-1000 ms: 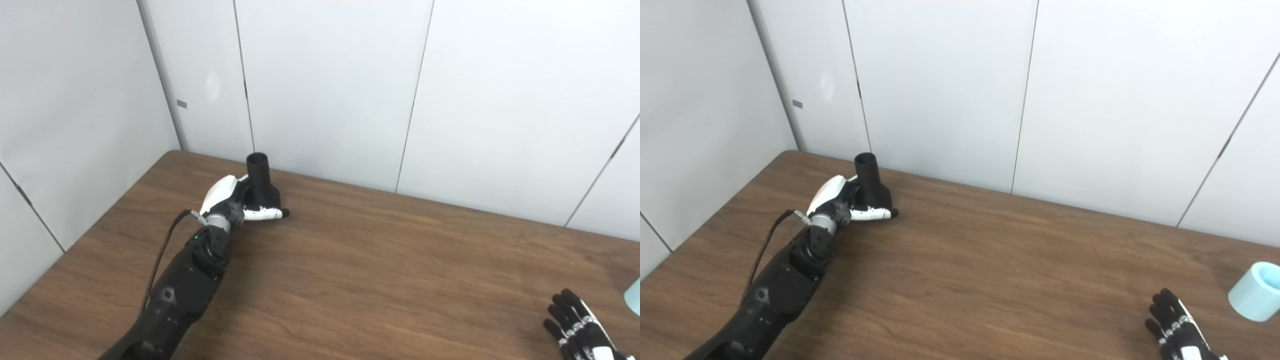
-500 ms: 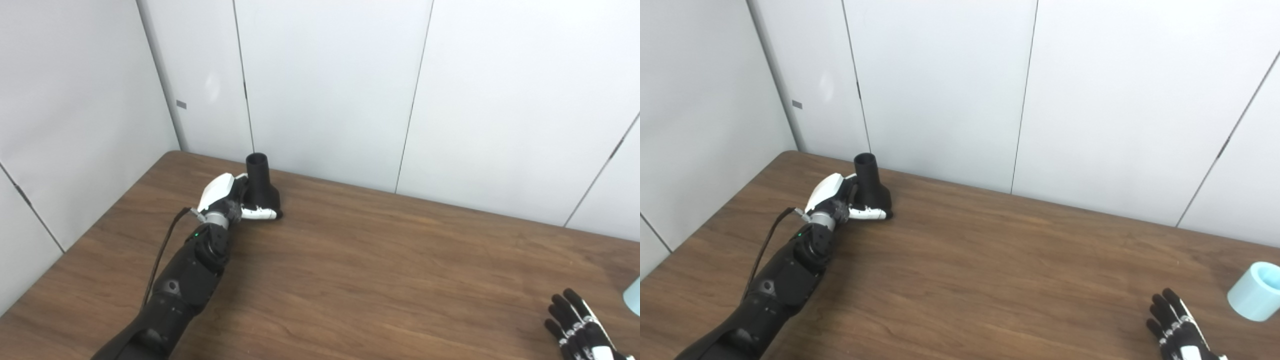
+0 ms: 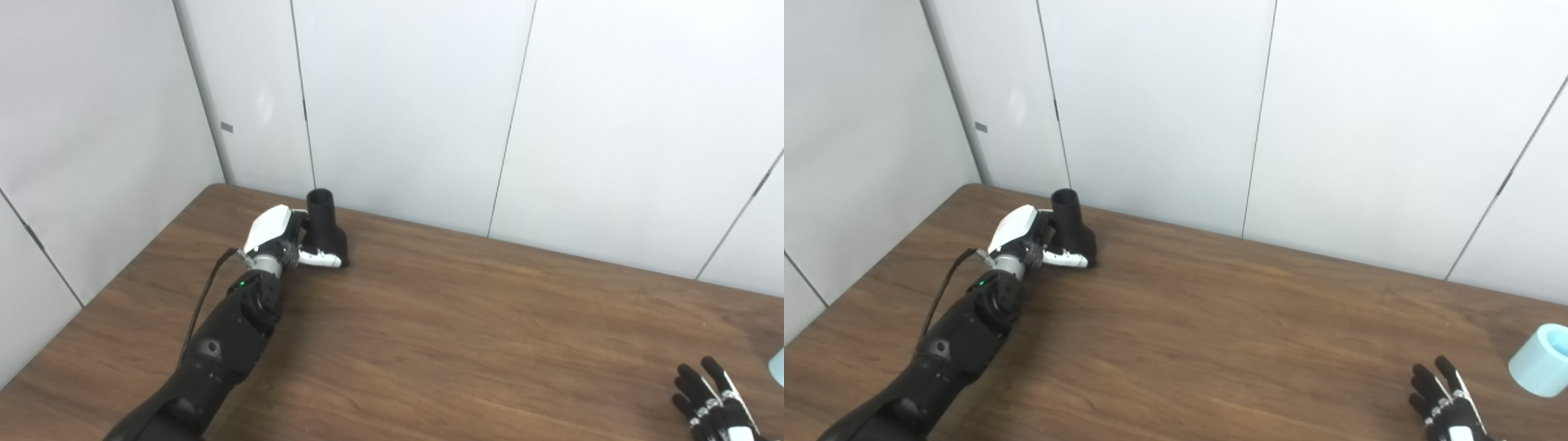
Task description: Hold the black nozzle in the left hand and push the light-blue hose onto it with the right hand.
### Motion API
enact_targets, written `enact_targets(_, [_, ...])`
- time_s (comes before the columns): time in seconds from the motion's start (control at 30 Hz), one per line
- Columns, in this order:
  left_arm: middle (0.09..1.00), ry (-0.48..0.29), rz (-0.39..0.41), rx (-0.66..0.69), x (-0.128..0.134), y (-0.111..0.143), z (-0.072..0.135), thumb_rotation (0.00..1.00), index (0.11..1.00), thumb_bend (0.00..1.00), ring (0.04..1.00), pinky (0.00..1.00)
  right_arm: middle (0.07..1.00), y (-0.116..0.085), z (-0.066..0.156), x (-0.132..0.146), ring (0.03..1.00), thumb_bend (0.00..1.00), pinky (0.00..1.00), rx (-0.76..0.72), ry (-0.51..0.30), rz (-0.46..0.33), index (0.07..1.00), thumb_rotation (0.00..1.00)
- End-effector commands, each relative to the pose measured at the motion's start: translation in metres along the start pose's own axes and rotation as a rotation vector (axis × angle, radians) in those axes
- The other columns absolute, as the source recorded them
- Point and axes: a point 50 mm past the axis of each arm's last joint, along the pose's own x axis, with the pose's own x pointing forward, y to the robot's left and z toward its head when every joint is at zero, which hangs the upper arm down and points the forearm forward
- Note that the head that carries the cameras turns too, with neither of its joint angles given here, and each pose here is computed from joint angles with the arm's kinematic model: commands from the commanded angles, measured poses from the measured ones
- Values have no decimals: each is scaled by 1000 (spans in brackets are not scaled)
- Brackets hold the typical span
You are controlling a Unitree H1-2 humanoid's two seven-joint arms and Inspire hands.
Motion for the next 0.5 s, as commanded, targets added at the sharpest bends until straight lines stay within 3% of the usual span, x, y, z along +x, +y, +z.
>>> enact_targets(0.0, [621,-68,47,3,8,10,14,52,492,529,793,1000,862,6,-26,-17,925,470,956,19,101,-10,956,835])
enact_targets(0.13, [543,-71,52,-1,7,7,12,5,456,519,758,1000,858,5,-27,-17,937,462,997,-4,96,-12,950,888])
enact_targets(0.47, [530,-108,69,80,-1,3,10,0,461,520,736,965,846,8,-26,-17,928,447,989,-20,101,-20,929,959])
